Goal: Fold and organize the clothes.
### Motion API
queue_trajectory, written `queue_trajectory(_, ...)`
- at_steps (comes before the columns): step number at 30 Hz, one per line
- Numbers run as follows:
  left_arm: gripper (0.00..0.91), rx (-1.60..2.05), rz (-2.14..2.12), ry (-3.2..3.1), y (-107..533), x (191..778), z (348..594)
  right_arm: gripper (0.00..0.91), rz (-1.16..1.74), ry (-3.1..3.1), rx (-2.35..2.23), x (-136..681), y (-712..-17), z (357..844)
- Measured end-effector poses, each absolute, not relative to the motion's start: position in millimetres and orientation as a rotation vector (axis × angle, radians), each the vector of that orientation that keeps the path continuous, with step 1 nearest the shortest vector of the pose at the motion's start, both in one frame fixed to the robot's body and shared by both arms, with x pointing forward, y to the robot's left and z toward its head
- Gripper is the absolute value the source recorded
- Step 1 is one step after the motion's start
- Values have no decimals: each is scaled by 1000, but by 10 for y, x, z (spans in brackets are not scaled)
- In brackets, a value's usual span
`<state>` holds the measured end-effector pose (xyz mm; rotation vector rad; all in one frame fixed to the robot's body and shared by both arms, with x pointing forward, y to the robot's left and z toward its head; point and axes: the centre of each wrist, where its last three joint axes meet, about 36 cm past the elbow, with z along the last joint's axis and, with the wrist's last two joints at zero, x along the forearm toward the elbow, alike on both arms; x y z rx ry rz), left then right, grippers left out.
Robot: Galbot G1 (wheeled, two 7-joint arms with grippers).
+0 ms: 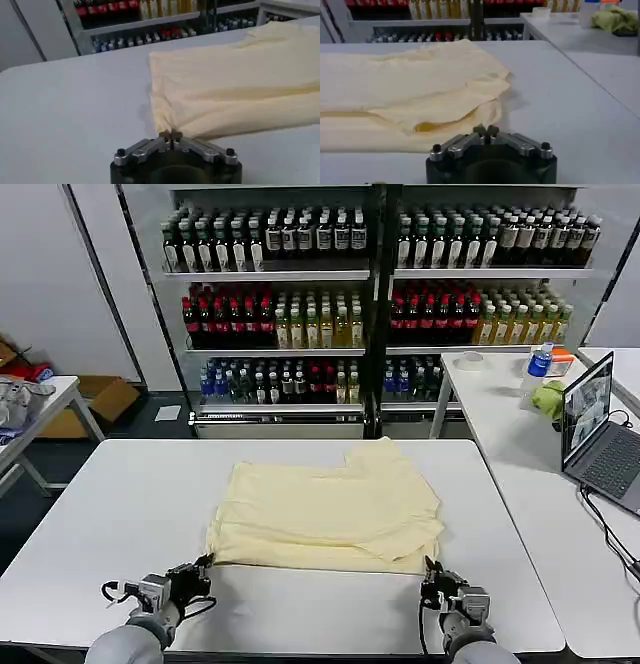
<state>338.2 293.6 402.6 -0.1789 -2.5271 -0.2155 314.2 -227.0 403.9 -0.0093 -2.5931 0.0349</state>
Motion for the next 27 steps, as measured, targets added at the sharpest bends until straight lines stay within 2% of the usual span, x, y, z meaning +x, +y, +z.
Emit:
queue_trajectory(18,10,-190,-250,-2528,2852,2776,4311,0,130,-2573,15,2606,-2312,4288)
queue_trajectory(27,10,-194,-288,-2481,2846,2507,4365,0,174,-2547,36,2439,-2298,4319)
